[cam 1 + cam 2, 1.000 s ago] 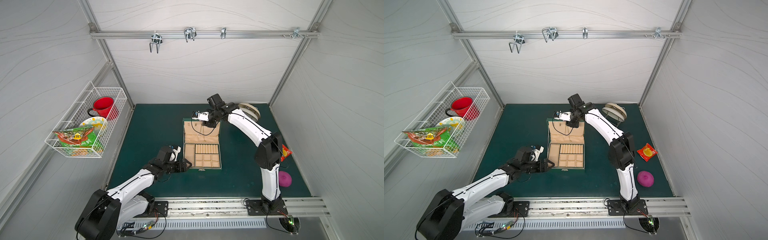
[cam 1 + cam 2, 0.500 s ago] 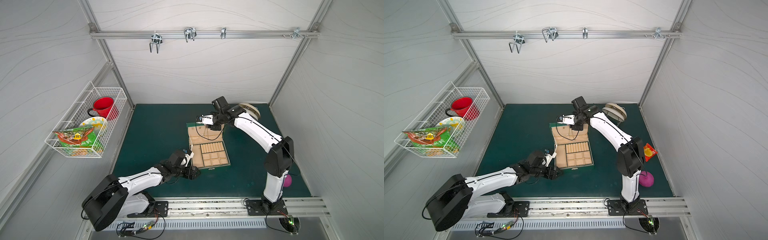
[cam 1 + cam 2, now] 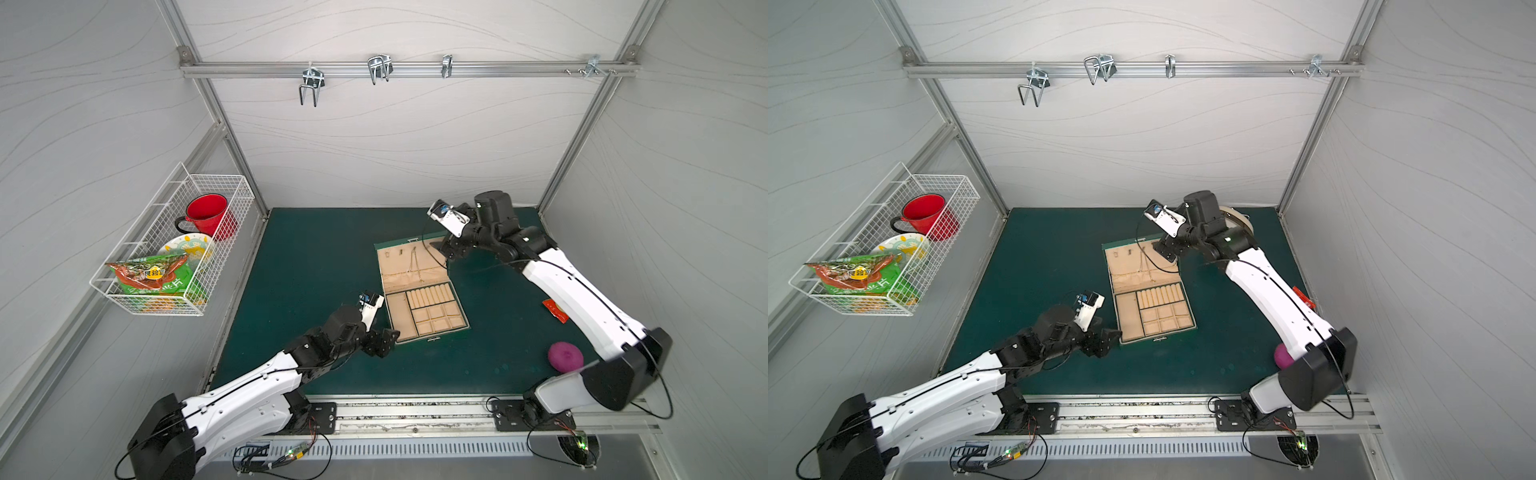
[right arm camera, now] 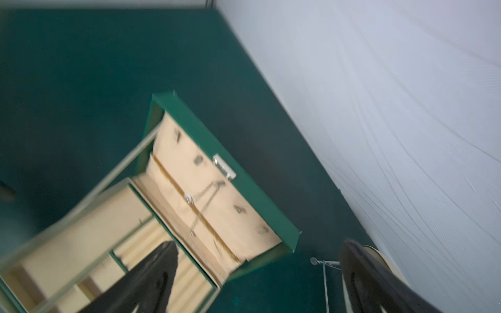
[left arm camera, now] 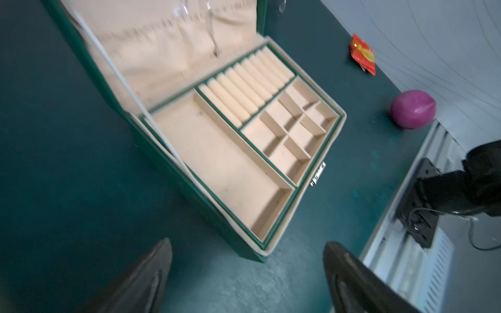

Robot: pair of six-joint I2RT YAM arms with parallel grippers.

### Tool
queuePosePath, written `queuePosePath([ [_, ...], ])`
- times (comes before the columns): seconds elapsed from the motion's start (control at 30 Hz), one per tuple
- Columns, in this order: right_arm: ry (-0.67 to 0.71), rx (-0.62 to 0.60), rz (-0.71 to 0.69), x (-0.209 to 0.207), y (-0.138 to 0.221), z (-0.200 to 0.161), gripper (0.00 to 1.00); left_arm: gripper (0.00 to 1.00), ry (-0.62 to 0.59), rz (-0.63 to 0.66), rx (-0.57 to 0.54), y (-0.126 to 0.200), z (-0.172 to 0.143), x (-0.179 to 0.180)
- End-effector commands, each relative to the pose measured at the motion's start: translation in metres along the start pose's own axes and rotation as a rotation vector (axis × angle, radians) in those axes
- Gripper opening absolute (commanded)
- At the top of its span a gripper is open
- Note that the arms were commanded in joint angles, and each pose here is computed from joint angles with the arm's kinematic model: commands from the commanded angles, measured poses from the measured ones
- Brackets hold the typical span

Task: Put jewelry chain into jewelry box
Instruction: Adjust the necklace in the storage slot.

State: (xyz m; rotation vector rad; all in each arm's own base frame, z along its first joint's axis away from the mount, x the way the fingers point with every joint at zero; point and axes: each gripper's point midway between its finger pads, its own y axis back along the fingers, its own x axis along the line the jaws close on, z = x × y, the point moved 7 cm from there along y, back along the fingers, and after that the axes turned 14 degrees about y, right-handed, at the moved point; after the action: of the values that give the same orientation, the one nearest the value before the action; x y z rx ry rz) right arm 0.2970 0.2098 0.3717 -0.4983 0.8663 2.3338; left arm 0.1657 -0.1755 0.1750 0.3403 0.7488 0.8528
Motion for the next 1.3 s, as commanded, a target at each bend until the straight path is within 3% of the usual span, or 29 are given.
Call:
queuePosePath([
  [0.0,-0.402,-0.139,-0.008,0.01,0.01,0.001,0.99,0.81,-0.29,0.085,-0.158,0.011,0.045,-0.008],
  [0.1,-0.59,-0.209,0.046,0.027,0.01,-0.009,0.99,0.7,-0.581,0.114,-0.169,-0.008,0.062,-0.013],
  [0.17,-0.698,-0.198,0.076,0.035,0.006,-0.017,0.97,0.67,-0.707,0.115,-0.17,-0.025,0.07,-0.009],
  [0.3,-0.845,-0.118,0.09,0.049,-0.006,-0.04,0.91,0.66,-0.876,0.089,-0.198,-0.054,0.086,-0.002],
  [0.5,-0.941,-0.106,0.171,0.071,-0.018,-0.058,0.87,0.64,-1.004,0.168,-0.204,-0.087,0.107,0.018],
  [0.67,-0.959,-0.09,0.235,0.082,-0.027,-0.064,0.85,0.62,-1.015,0.145,-0.226,-0.1,0.124,0.024],
  [0.93,-0.945,-0.072,0.205,0.081,-0.027,-0.067,0.84,0.46,-0.933,0.081,-0.077,-0.115,0.111,0.035],
  [1.27,-0.942,-0.088,0.205,0.08,-0.022,-0.064,0.84,0.45,-0.904,0.149,0.031,-0.125,0.102,0.051],
])
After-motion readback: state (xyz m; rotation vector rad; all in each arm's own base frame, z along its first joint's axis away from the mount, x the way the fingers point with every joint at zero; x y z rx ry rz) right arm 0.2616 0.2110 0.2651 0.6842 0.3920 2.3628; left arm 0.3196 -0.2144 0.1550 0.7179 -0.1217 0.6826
